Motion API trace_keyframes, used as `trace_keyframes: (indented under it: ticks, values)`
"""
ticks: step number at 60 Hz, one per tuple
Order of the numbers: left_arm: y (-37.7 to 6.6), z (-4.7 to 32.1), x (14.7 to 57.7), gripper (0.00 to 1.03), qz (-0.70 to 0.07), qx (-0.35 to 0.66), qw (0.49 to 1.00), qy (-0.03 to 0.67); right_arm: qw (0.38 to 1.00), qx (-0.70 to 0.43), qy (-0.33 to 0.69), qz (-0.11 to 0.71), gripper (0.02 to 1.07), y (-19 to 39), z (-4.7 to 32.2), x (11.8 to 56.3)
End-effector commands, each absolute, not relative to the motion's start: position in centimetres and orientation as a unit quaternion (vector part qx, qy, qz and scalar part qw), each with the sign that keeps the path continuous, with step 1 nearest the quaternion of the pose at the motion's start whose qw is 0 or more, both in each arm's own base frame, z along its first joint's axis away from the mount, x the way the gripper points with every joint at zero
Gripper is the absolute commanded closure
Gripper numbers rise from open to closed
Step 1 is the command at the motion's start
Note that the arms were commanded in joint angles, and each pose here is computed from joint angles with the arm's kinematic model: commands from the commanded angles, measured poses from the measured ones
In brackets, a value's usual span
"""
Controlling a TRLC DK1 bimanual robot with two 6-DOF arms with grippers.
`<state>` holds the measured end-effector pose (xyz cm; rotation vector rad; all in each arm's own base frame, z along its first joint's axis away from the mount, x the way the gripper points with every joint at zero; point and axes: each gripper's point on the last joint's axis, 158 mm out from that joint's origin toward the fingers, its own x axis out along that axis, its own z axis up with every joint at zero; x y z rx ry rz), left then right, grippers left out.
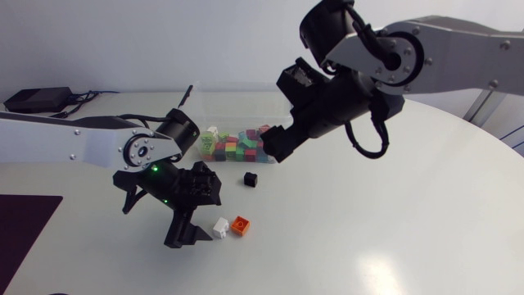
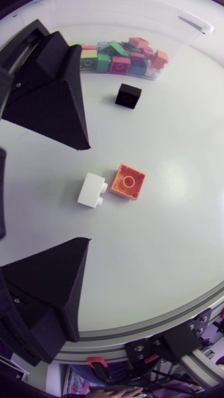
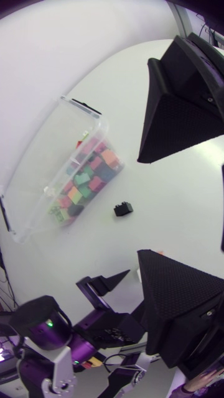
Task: Place the duplo bricks in the container
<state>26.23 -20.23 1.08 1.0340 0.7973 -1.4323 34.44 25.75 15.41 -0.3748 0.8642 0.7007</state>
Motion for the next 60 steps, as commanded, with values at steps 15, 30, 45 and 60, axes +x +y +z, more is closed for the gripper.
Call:
trace_keyframes:
  ticks: [15,30,45,60]
  values:
    - [-20.9,-1.5,27.0,0.07,-0.642,0.482,0.503,0.321,0.798,-0.202,0.443,0.354,0.07,24.1,10.9,30.5]
    - [-21.5,-3.4,27.2,0.11,-0.646,0.495,0.472,0.339,0.789,-0.205,0.456,0.358,0.07,23.4,8.6,29.1]
    - [-21.5,-4.0,27.0,0.5,-0.661,0.51,0.443,0.326,0.784,-0.213,0.458,0.361,0.07,22.8,7.6,28.3]
    - [-21.3,-3.5,27.3,0.94,-0.658,0.508,0.45,0.326,0.78,-0.217,0.46,0.365,0.07,22.9,6.4,28.0]
